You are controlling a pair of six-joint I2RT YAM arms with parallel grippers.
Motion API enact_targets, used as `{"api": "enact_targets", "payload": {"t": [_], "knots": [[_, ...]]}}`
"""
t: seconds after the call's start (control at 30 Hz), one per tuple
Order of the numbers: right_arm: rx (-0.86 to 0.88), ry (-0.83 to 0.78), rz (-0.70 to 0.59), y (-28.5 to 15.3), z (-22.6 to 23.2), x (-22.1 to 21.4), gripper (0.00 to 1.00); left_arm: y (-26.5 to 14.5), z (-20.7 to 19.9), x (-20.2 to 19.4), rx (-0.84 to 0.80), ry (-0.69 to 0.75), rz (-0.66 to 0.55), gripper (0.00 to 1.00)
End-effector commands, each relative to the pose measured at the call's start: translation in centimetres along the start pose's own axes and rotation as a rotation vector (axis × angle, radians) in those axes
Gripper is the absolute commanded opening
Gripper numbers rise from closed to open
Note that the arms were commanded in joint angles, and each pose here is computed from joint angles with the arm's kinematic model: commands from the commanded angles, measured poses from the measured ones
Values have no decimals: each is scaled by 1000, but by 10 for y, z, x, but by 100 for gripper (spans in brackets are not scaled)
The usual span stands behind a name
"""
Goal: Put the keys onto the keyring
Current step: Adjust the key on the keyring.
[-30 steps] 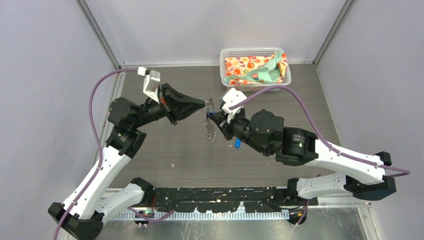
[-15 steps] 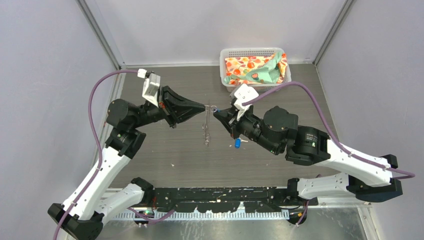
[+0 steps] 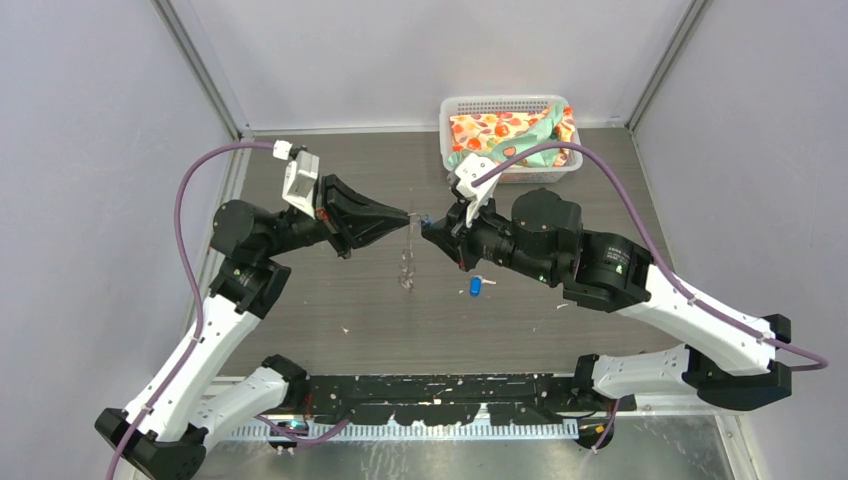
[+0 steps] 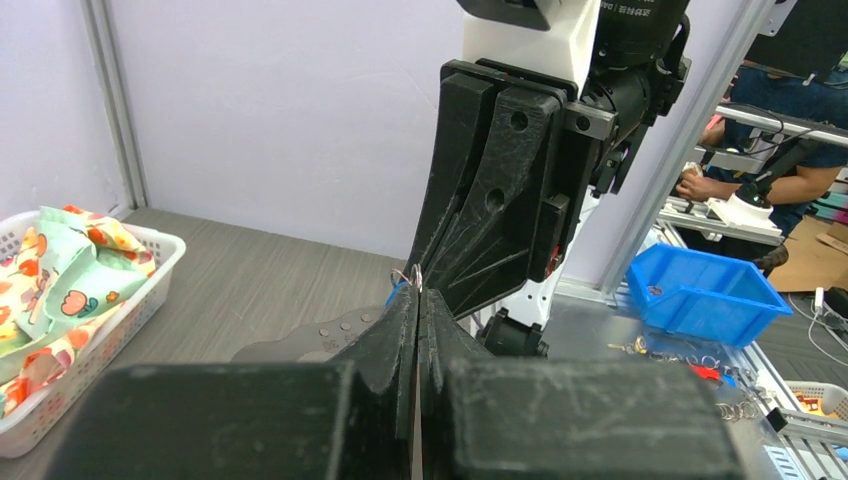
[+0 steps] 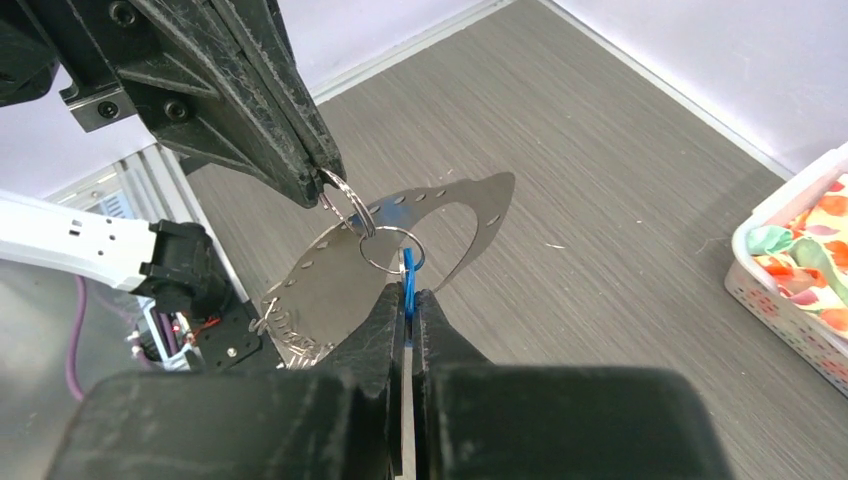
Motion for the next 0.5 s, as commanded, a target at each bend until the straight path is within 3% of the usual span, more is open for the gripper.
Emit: {"api": "enact_targets", "payload": {"t": [0.0,0.47], "knots": [[64,30,-2,-4,4,10,1,-2,-14,16,-50,103,-51,0],[128,113,43,-11,4,4,1,-1,-11,14,-65,132,-37,0]]}}
Point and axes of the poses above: each gripper's point midway between its finger pads, its own y axis out along the fingers, its own z axis along the line the jaws close on, x = y × z, the point moved 6 cm from there along -y, back along the fingers, and after that the axes turned 7 degrees about -y, right-handed, at the moved point
